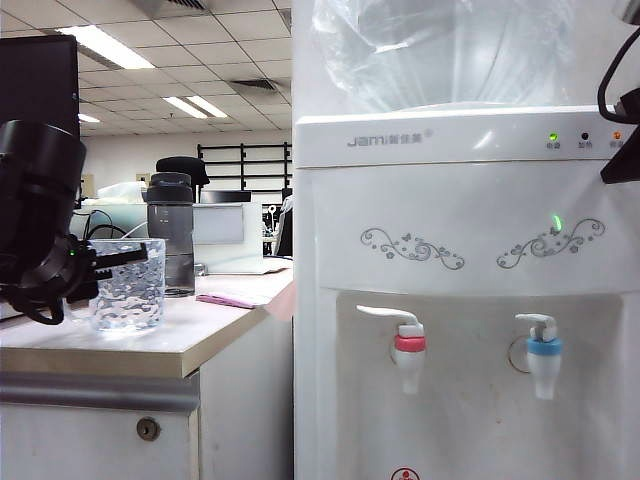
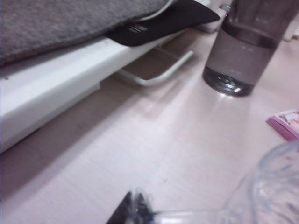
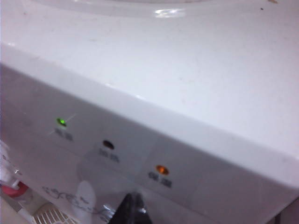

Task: Pick up the plastic mug from the left desk, go to the cold water outlet of the water dispenser, press the vertical switch to get some water, then put the mug back on the desk.

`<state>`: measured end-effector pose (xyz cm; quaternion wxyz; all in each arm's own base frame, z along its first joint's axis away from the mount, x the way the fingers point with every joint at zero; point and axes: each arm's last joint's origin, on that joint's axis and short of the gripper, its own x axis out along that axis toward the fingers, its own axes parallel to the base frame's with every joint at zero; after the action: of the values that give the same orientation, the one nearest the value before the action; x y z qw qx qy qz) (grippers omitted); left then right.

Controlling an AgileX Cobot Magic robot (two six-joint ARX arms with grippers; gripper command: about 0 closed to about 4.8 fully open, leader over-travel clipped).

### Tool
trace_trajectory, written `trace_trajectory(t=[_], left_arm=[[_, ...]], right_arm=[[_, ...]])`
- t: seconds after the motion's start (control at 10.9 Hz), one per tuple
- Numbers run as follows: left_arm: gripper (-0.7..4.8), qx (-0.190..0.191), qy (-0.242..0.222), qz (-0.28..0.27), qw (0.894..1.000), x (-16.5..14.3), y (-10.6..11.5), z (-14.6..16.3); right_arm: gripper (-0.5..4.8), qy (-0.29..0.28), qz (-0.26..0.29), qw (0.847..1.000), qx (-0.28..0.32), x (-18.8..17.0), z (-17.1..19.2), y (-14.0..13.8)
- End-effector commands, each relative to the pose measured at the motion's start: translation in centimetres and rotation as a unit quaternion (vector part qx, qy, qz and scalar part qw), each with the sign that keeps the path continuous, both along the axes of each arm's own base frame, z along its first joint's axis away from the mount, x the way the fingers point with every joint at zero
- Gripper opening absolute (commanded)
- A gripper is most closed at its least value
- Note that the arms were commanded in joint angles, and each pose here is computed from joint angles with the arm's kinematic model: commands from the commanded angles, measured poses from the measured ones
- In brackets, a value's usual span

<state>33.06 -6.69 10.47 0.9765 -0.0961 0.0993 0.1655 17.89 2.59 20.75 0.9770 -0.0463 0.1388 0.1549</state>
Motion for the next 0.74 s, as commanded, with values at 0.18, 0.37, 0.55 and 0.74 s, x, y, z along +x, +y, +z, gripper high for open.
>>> trace_trajectory(t=[0.18,0.37,0.55,0.74], left_arm=[[0.00,-0.011,-0.022,0.001,1.000,1.15,0.83,0.89],[0.00,-0.012,-0.027,0.001,1.000,1.30,0.80,1.07],[-0.02,-0.011,-0.026,0.001,1.000,1.29,0.79,1.06],[0.37,-0.012,-0.026,0.001,1.000,1.29,0.79,1.05]], right_arm=[[-0.01,-0.033,-0.041,0.999,-0.006,0.33,0.82,-0.36],[-0.01,-0.033,-0.041,0.999,-0.006,0.33,0.82,-0.36],[-0.01,-0.033,-0.041,0.999,-0.006,0.33,0.82,-0.35],[-0.01,-0.033,-0.041,0.999,-0.006,0.33,0.82,-0.35]])
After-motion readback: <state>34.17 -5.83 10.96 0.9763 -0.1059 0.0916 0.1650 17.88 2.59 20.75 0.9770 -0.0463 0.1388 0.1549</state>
